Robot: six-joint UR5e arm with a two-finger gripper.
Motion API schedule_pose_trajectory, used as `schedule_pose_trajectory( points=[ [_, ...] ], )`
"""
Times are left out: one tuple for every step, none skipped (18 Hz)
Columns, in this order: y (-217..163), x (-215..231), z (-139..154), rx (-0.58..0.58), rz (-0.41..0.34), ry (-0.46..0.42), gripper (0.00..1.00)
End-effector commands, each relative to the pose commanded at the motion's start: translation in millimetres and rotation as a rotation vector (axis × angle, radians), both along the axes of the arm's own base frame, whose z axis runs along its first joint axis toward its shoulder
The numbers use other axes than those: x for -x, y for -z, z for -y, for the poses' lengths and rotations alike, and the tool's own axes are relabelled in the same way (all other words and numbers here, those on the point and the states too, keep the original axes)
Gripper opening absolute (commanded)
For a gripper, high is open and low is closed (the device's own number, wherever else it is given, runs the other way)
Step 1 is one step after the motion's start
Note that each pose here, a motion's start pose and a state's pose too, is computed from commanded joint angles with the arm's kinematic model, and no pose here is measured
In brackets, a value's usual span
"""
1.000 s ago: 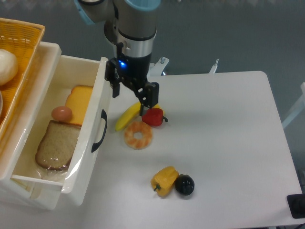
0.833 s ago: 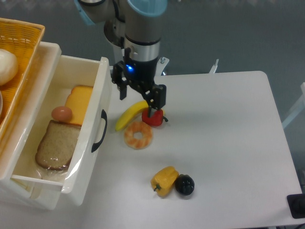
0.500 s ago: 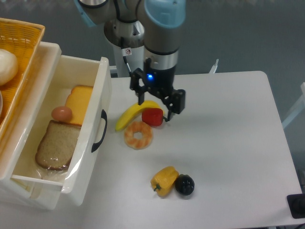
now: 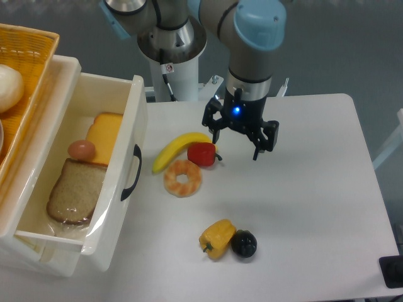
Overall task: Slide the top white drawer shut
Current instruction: 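Raise the gripper and move it away from the red pepper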
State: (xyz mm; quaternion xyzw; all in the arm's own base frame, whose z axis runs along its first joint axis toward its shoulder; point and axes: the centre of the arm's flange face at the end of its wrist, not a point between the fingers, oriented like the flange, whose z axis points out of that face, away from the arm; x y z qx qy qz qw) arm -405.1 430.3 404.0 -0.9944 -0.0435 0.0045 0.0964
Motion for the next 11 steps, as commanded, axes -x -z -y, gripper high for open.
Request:
schedule_pose_trajectory(
  points=[
    [3,4,0,0.0,-0.003,-0.003,1.0],
    [5,9,1,-0.004,-0.009,-0.009,1.0],
    [6,12,4,-0.001,-0.008,-0.016,1.0],
    [11,16,4,0.002,-0.004,-0.017,1.0],
    [16,18,4,0.006,0.001,-0.018,1.0],
    [17,20,4,0.015,-0.003,-0.019,1.0],
    [19,23,4,0.023,-0.006,-0.024,1.0],
    [22,26,4,0.035,-0.009,-0.027,1.0],
    [27,28,4,0.058,-0.012,-0.031,1.0],
    [36,30,4,0.09,-0.013,-0.031,1.0],
    [40,33,3,0.107,-0.018,-0.038,1.0]
  ],
)
